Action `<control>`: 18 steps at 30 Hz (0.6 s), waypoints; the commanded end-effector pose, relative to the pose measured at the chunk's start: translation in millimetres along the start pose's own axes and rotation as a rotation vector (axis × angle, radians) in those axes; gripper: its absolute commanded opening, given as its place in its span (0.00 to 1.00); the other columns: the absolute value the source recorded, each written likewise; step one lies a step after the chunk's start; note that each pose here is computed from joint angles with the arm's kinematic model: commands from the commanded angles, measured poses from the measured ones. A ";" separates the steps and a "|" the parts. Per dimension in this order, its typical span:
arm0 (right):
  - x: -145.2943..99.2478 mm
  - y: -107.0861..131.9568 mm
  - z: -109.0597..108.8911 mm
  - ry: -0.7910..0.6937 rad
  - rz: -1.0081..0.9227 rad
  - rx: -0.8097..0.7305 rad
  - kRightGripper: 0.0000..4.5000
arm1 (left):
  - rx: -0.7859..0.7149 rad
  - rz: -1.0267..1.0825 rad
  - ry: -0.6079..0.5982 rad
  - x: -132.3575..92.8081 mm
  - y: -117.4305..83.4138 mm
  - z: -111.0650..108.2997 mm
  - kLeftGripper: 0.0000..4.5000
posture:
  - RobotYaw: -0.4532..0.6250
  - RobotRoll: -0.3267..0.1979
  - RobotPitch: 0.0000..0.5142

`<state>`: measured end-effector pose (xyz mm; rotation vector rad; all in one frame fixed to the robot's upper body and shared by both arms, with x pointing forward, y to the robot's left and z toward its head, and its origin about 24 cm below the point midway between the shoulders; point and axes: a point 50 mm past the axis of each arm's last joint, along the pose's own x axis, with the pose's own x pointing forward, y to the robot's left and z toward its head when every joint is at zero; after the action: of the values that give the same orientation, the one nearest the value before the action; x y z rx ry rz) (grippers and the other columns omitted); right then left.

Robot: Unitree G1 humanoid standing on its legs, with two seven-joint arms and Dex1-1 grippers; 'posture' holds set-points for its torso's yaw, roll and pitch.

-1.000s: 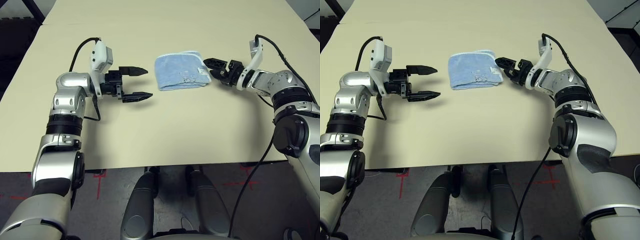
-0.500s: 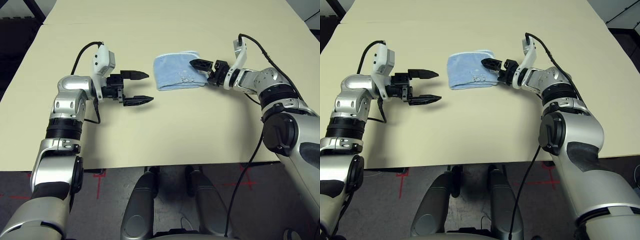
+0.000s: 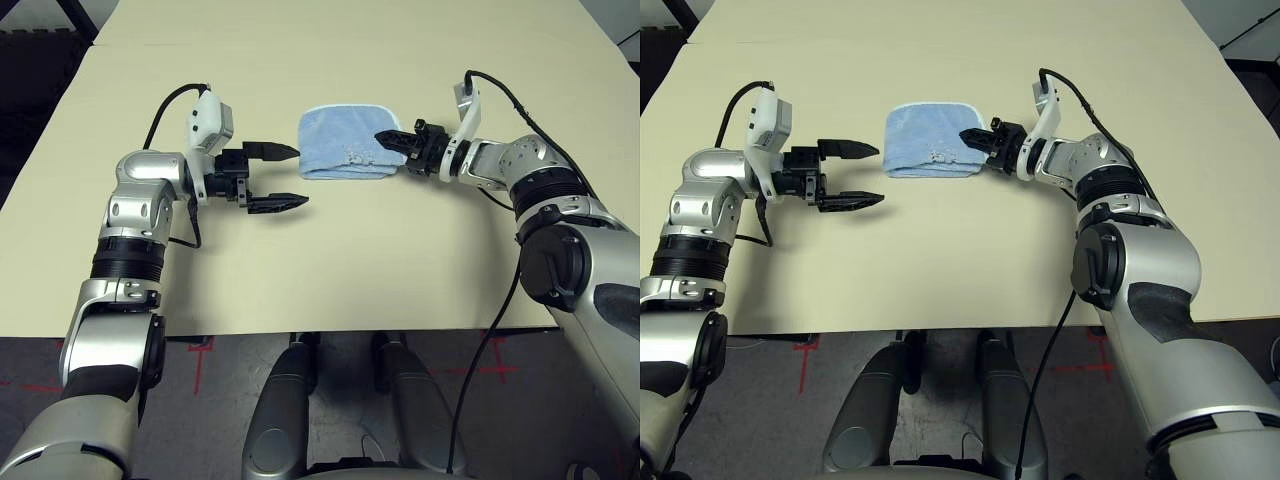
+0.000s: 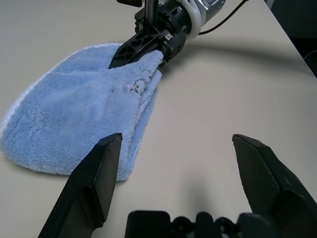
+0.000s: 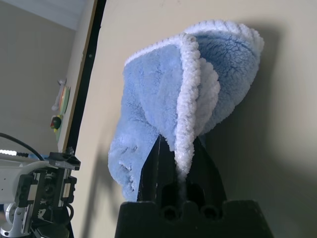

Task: Fold the towel and set it aside.

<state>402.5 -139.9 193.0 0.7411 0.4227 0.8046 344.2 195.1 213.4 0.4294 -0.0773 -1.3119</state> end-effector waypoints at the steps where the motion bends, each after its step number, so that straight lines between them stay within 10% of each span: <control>1: -8.4 -3.6 5.5 -0.045 0.011 0.012 0.00 | -0.010 -0.018 0.015 0.4 -3.1 -4.2 1.00 | 0.54 0.62 0.55; 18: -73.6 -20.4 81.8 -0.856 -0.250 -0.097 0.00 | -0.081 0.147 -0.059 1.9 5.7 -8.1 1.00 | 0.48 0.62 0.55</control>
<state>417.7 -226.4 239.3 0.8319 -0.2448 0.2974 351.3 193.6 212.7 0.3421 -0.1124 -1.1970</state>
